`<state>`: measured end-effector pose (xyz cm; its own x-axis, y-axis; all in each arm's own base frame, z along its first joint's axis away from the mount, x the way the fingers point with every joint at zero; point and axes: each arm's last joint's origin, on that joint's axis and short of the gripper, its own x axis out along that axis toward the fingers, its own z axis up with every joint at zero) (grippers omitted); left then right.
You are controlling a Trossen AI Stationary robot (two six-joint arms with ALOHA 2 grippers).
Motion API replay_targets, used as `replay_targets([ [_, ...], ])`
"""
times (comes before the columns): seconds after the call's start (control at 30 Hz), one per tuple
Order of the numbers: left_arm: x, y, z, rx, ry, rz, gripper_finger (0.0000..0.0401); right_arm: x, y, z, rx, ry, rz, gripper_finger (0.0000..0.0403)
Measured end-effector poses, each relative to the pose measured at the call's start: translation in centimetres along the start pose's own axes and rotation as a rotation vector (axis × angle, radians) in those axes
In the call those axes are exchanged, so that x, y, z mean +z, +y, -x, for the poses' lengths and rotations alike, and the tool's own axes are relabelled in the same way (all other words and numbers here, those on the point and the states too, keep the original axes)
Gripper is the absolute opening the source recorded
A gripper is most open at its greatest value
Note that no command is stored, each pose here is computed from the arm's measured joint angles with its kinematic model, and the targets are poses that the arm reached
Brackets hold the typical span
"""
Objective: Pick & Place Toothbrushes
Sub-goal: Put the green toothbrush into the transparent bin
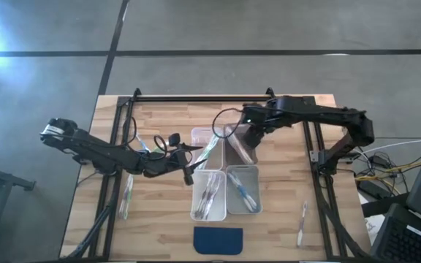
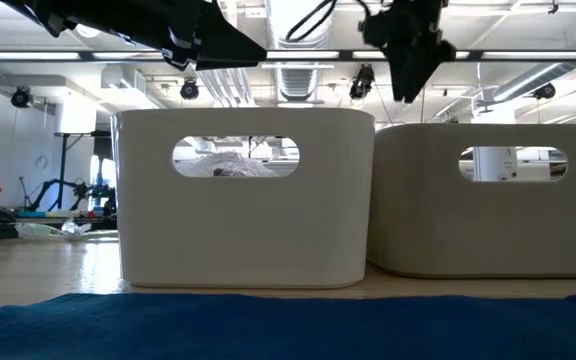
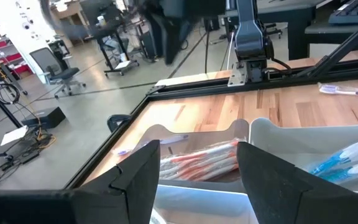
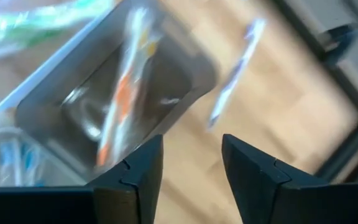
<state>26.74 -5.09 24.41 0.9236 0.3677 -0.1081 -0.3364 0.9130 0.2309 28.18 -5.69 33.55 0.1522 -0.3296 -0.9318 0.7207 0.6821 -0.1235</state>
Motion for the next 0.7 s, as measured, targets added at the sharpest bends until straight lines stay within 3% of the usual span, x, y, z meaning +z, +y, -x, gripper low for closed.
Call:
replay_targets([
  [0.37, -0.1, 0.0, 0.0, -0.002, 0.013, -0.01, 0.0218, -2.6, -3.7, 4.7, 0.02, -0.174, -0.035, 0.0109],
  [0.57, -0.5, -0.1, 0.0, -0.007, 0.049, 0.031, 0.0218, -4.9, -5.5, 5.2, -0.095, -0.276, -0.043, 0.0082],
  [0.7, -1.3, -0.1, 0.1, -0.009, 0.146, 0.079, 0.0218, -6.2, -6.2, 4.2, -0.16, -0.297, -0.041, 0.0065],
])
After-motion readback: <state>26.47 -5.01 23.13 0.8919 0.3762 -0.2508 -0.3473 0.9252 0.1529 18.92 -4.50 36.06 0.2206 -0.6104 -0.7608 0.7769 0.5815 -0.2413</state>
